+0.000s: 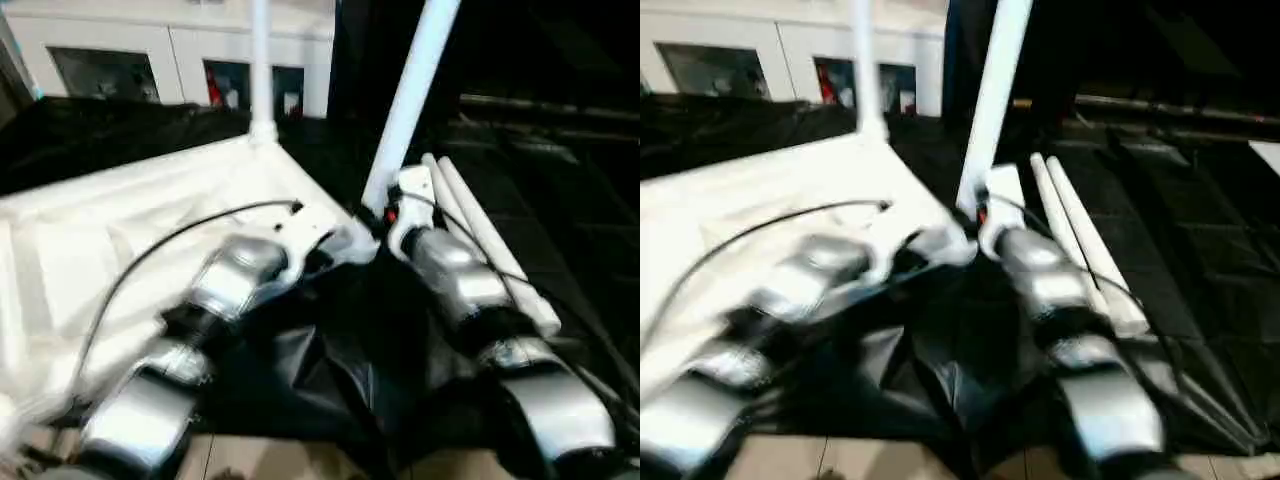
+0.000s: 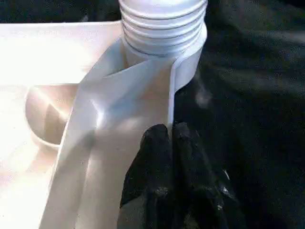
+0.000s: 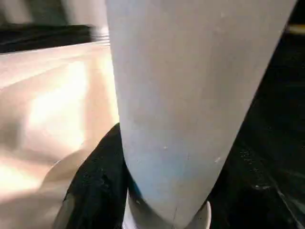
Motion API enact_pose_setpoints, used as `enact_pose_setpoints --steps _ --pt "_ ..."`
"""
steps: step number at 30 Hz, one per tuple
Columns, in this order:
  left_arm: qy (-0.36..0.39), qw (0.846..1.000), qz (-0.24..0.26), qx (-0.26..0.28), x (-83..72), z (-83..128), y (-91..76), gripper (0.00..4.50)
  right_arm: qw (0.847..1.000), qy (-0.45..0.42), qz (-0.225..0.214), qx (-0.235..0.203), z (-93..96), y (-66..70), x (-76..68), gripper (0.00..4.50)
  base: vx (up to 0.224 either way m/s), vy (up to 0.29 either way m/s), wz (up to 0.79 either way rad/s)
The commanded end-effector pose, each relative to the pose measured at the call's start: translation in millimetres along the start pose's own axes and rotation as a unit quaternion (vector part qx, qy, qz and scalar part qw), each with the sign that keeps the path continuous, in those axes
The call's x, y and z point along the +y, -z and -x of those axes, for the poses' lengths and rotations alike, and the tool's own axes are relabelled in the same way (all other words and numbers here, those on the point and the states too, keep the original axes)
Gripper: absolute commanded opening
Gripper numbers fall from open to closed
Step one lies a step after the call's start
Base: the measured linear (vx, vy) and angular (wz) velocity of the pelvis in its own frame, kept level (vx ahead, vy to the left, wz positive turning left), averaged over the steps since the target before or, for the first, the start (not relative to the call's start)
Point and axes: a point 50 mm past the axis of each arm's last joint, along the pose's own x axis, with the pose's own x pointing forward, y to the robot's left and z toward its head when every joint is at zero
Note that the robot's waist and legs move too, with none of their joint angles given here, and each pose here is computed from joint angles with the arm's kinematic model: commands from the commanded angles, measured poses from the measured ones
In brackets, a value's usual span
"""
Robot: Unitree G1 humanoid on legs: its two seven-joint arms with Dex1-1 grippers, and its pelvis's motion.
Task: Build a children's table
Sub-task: Rotate leg to tighten
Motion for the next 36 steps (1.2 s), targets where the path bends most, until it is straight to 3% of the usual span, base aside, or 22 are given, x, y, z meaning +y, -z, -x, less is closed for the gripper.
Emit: enact_pose_setpoints --steps 1,7,20,21,22,25,26,34,36 --pt "-0.049 0.999 0.002 -0.015 10.5 2 -12.6 0.00 0.983 0.097 -0.043 0.151 17.9 71.4 -20.3 1.86 0.000 0.000 0.00" --pt "-0.046 0.999 0.011 -0.010 2.1 -6 -15.7 0.00 0.983 0.090 -0.042 0.153 10.3 66.9 1.7 1.86 0.000 0.000 0.00" --pt "-0.037 0.999 0.006 -0.010 4.7 -6 -13.5 0.00 0.984 0.091 -0.047 0.148 7.7 61.6 2.4 1.86 0.000 0.000 0.00" --pt "-0.035 0.999 0.005 -0.011 4.7 -6 -13.7 0.00 0.984 0.092 -0.046 0.147 7.3 60.5 2.1 2.42 0.000 0.000 0.00" --pt "-0.033 0.999 0.003 -0.011 4.6 -6 -13.9 0.00 0.985 0.089 -0.044 0.143 6.7 58.6 2.1 2.56 0.000 0.000 0.00" --pt "-0.026 1.000 -0.005 -0.017 4.8 -5 -15.2 0.00 0.989 0.074 -0.030 0.128 4.1 50.8 3.1 2.69 0.000 0.000 0.00" --pt "-0.022 0.999 -0.009 -0.021 4.9 -4 -15.8 0.00 0.990 0.068 -0.025 0.121 3.1 47.6 3.7 2.97 0.000 0.000 0.00" --pt "0.013 0.998 -0.044 -0.045 4.4 3 -18.7 0.00 0.999 -0.014 0.005 0.043 -1.0 16.2 2.5 3.53 0.000 0.000 0.00" --pt "0.017 0.998 -0.047 -0.045 4.5 5 -17.8 0.00 0.999 -0.033 0.013 0.031 0.1 11.7 1.1 3.85 0.000 0.000 0.00"
